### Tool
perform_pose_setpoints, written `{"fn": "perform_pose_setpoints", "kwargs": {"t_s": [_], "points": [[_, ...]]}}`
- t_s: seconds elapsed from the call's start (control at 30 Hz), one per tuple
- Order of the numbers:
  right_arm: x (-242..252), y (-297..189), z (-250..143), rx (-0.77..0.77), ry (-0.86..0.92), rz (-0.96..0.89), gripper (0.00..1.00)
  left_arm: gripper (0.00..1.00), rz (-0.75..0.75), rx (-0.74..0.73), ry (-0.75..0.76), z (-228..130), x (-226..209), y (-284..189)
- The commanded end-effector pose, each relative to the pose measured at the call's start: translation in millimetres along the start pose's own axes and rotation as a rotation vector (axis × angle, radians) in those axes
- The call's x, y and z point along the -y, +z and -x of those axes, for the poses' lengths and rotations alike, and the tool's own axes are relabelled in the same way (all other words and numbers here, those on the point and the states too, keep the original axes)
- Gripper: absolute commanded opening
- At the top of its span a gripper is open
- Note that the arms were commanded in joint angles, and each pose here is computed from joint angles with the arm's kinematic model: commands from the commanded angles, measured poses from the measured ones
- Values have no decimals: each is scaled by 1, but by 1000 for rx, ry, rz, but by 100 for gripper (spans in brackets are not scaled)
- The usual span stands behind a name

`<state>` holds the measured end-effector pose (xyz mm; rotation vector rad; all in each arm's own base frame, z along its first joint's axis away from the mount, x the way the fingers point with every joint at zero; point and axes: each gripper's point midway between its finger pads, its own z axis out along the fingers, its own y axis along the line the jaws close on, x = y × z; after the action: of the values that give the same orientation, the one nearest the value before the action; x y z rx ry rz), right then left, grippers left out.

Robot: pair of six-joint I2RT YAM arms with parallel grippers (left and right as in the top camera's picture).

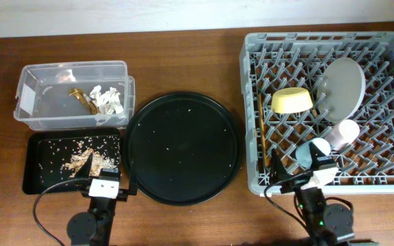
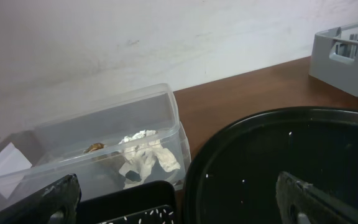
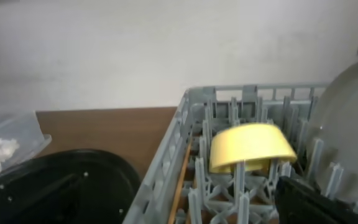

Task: Sort waste into correct bins and load items into the dishwasher rack

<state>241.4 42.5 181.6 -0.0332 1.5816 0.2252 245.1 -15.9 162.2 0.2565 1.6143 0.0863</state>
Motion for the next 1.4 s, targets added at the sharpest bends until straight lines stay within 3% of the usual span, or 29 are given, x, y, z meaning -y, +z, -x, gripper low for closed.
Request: {"fn": "perform_pose_setpoints", "kwargs": {"t_s": [0.0,0.1,1.37], "points": [[2,2,-8,2,-7,-1,99,99,6,-3,12,-3,-1,0],[4,1,-26,-71,-9,-10,99,99,6,-3,12,-3,-1,0],[4,1,-25,-69,-9,-10,99,100,6,-3,12,-3,-1,0]]}}
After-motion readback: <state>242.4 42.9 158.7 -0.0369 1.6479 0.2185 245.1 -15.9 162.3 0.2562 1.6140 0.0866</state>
